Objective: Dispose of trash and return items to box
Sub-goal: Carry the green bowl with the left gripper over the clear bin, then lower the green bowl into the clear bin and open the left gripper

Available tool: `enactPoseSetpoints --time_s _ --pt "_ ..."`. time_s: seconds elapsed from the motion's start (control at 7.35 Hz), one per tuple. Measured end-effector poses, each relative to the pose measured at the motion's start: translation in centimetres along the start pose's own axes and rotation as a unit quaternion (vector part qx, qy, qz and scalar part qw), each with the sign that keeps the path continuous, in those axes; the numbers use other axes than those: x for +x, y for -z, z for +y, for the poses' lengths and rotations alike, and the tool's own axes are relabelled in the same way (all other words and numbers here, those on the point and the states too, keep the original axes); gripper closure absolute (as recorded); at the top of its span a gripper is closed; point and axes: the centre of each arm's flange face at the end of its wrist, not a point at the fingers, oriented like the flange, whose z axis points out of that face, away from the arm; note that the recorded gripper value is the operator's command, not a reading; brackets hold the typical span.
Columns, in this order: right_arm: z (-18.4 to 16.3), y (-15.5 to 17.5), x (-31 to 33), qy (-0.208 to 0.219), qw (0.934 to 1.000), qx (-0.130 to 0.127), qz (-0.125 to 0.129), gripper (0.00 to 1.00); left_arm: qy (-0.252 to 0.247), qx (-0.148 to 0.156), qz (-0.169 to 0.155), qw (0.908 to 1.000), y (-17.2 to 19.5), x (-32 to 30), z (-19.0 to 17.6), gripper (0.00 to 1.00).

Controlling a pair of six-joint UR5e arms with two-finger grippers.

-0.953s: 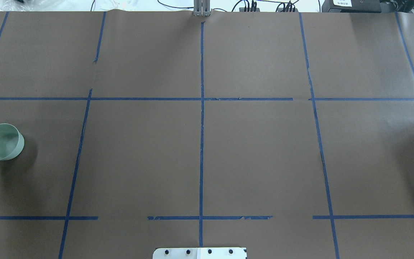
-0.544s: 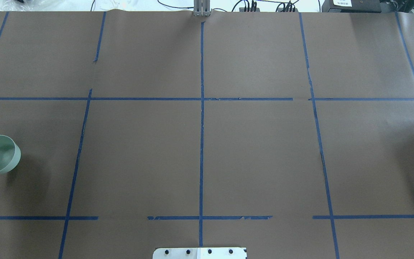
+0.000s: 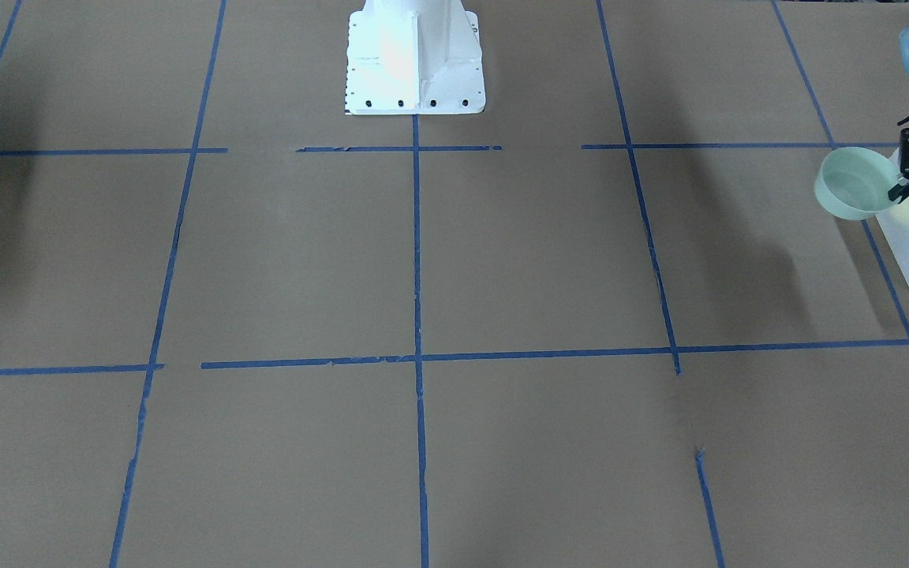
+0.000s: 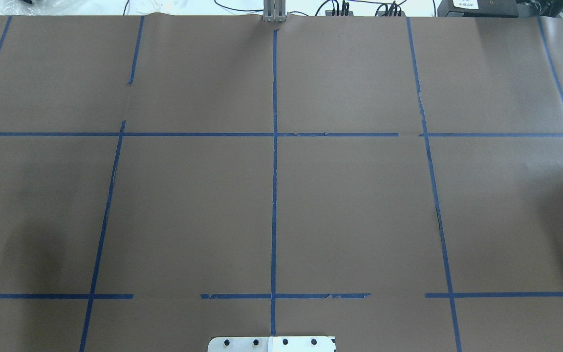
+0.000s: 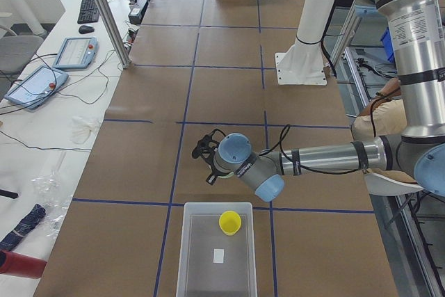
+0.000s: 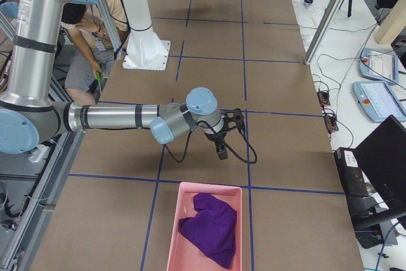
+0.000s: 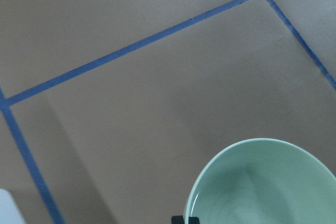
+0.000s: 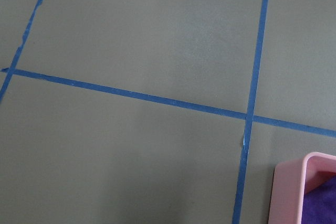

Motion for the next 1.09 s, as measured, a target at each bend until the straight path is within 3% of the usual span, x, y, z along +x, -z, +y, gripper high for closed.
enactPoseSetpoints --time_s 0.41,0.82,1.09 --pt "0.0 0.0 0.0 0.001 1.0000 0.001 0.001 0.00 -0.031 -0.022 -0.052 0.9979 5.3 -10.2 1.1 1.00" --pt "0.0 0.0 0.0 0.001 1.0000 0.001 0.002 0.00 -0.014 -0.030 -0.091 0.9953 5.3 -14.4 2.3 1.00" --pt "-0.1 0.0 0.0 0.001 1.0000 0.001 0.003 0.00 0.015 -0.001 -0.129 0.9915 3.8 -14.5 4.1 1.00"
